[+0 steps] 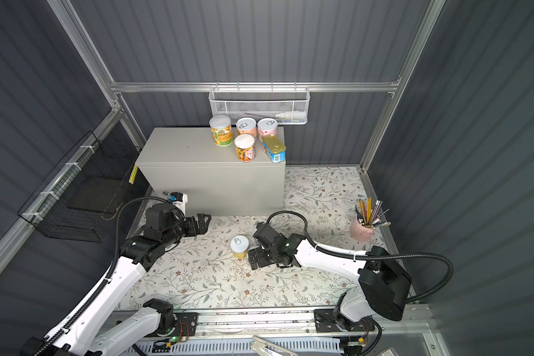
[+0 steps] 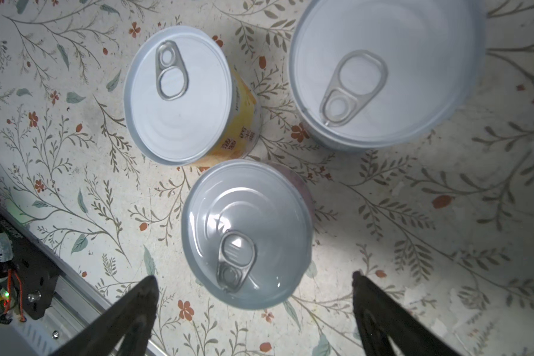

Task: Place and organize the canned foods onto the counter
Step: 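Close the right gripper around the pink-label can nearest the robot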

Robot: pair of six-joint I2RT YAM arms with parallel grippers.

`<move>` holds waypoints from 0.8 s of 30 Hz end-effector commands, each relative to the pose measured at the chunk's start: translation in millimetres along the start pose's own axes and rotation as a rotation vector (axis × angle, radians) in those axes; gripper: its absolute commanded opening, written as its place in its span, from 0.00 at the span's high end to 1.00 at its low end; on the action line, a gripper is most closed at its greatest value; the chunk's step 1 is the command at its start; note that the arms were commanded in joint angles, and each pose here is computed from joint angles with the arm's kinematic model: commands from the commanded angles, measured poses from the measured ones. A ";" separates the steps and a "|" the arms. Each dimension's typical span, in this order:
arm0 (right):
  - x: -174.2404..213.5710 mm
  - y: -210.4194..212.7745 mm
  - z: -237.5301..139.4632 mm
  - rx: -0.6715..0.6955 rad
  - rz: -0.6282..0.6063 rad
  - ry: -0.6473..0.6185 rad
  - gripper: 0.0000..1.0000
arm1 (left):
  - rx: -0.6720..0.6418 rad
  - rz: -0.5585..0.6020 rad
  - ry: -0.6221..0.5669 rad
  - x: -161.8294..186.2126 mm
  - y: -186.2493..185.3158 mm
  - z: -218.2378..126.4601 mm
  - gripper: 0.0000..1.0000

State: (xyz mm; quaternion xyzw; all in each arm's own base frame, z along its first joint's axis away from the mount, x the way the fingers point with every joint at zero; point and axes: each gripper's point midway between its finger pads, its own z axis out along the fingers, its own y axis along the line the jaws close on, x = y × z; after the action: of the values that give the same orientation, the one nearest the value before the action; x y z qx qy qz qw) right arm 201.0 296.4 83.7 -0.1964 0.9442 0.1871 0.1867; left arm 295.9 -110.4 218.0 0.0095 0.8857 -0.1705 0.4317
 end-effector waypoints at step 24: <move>-6.9 0.8 35.8 0.147 -0.074 0.066 0.18 | -0.076 0.006 0.022 11.3 16.2 -6.3 0.00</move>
State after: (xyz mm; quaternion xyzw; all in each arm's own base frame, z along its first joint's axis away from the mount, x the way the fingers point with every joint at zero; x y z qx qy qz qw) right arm 212.7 315.0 58.2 -0.2222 0.9520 0.1226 0.1714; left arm 291.8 -100.8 214.7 -0.0006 0.8911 -0.1483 0.4289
